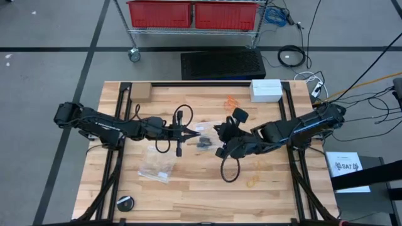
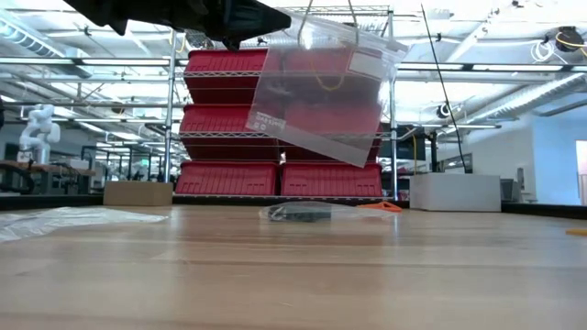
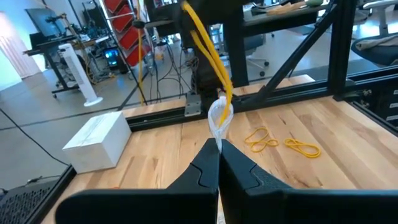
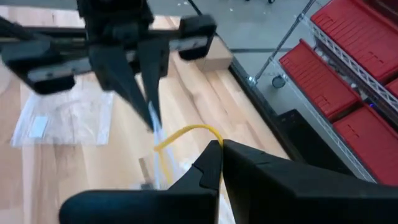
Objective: Sort rubber bands
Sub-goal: Put the yellow rubber band into the open transparent zip bag
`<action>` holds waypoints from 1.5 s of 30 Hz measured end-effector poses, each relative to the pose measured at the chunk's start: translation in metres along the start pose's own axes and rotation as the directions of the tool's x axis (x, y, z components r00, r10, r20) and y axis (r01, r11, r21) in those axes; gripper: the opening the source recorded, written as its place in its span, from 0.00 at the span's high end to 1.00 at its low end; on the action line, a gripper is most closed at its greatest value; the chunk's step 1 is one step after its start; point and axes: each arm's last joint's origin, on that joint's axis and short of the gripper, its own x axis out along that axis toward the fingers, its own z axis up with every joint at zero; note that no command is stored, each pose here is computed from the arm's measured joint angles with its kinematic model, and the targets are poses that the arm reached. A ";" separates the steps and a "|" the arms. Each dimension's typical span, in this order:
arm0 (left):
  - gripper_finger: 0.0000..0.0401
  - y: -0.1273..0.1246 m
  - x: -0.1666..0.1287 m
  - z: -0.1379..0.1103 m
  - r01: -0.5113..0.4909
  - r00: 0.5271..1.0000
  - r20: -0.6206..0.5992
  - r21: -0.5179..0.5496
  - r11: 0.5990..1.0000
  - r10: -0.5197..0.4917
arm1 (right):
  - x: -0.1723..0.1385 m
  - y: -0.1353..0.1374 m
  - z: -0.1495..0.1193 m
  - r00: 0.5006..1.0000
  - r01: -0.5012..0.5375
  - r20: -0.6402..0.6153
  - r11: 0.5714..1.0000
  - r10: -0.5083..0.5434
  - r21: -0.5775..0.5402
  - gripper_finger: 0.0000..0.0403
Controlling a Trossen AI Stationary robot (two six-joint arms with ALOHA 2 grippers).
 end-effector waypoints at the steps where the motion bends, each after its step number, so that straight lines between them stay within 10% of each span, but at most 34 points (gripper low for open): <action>1: 1.00 0.000 0.000 0.000 0.000 1.000 0.000 0.000 1.000 0.000 | 0.002 0.001 -0.002 1.000 0.003 -0.015 1.000 -0.003 -0.007 1.00; 20: 1.00 0.000 0.000 0.000 0.000 1.000 -0.001 0.001 1.000 0.000 | 0.045 0.016 -0.024 0.964 -0.095 -0.254 0.995 0.083 -0.038 0.99; 34: 1.00 0.000 0.000 -0.001 0.003 1.000 -0.014 0.008 1.000 -0.002 | 0.017 0.009 0.010 0.902 -0.326 -0.279 0.944 0.329 0.058 0.60; 45: 1.00 0.002 0.000 -0.005 -0.066 0.996 -0.061 0.044 0.997 0.069 | -0.025 0.023 -0.034 0.655 -0.319 -0.663 0.928 0.361 0.190 0.56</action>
